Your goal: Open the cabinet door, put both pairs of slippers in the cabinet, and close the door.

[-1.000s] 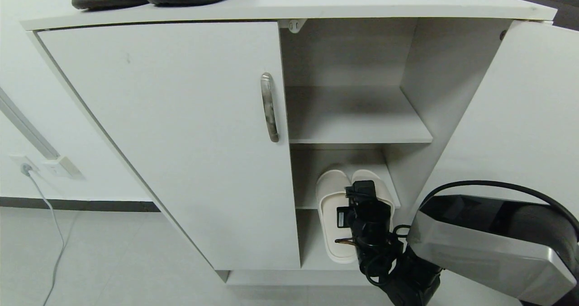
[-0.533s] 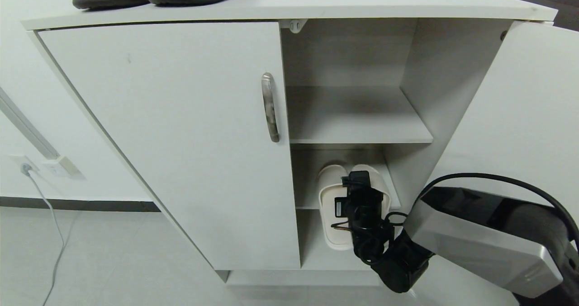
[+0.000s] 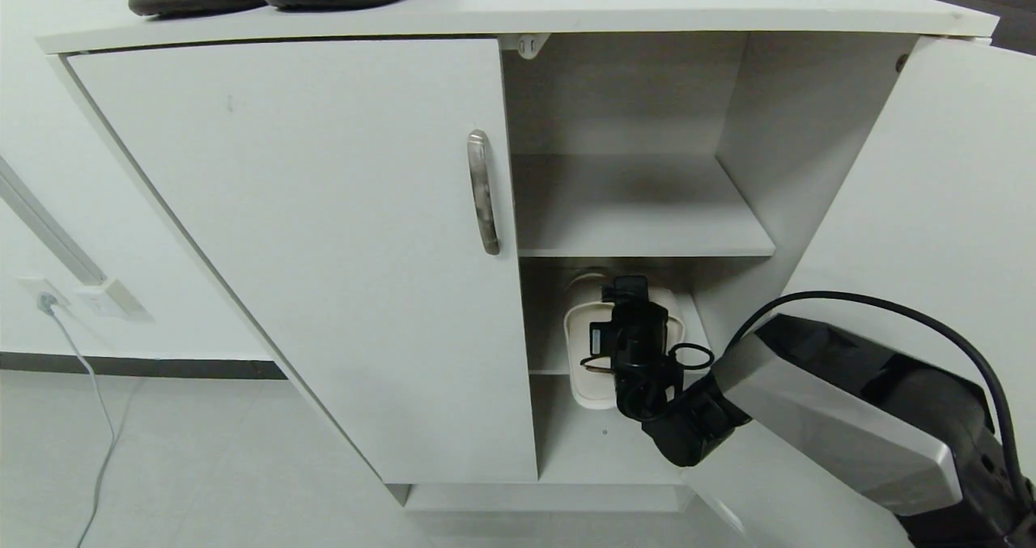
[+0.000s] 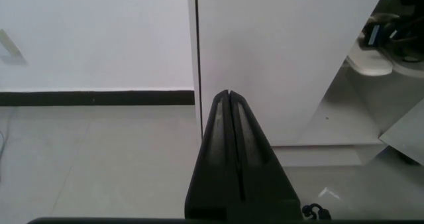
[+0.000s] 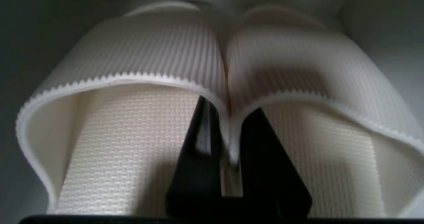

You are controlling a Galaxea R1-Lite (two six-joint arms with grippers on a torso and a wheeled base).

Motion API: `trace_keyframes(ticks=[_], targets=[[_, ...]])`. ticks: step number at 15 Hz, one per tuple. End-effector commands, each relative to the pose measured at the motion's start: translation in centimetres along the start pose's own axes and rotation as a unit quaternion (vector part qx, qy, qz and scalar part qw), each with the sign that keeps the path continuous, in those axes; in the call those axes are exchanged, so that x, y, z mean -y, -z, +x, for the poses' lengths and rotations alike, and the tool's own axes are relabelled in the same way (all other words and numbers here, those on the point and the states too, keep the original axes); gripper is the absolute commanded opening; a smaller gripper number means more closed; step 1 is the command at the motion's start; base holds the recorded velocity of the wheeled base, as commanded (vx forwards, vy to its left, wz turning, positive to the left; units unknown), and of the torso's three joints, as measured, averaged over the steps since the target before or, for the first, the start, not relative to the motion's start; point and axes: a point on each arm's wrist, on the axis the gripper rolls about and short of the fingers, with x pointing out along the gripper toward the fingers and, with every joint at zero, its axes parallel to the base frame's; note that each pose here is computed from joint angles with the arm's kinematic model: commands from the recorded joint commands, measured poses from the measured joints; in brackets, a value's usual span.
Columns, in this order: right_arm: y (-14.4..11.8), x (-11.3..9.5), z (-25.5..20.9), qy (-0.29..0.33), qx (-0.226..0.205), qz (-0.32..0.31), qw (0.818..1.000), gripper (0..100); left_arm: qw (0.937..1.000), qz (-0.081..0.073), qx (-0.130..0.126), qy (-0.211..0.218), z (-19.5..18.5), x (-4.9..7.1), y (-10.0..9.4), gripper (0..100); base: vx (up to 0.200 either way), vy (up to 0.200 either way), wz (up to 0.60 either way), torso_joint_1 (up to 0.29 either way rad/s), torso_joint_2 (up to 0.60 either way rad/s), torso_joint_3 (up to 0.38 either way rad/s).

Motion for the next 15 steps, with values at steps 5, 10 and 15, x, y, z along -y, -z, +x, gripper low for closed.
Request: trace_keyframes(ticks=[5, 10, 15], targets=[[-0.8, -0.1, 1.7, -0.003, 0.012, 0.007, 1.0, 0, 1.0, -0.001, -0.001, -0.001, 0.0, 0.0, 0.0, 0, 0.0, 0.0, 0.0, 0.0, 0.0, 0.0], [-0.3, -0.2, 1.9, -0.016, 0.009, -0.005, 1.0, 0, 1.0, -0.001, -0.001, -0.001, 0.0, 0.0, 0.0, 0, 0.0, 0.0, 0.0, 0.0, 0.0, 0.0], [0.1, -0.1, 1.8, -0.016, 0.002, -0.011, 1.0, 100, 1.0, -0.001, -0.001, -0.001, 0.0, 0.0, 0.0, 0, 0.0, 0.0, 0.0, 0.0, 0.0, 0.0]])
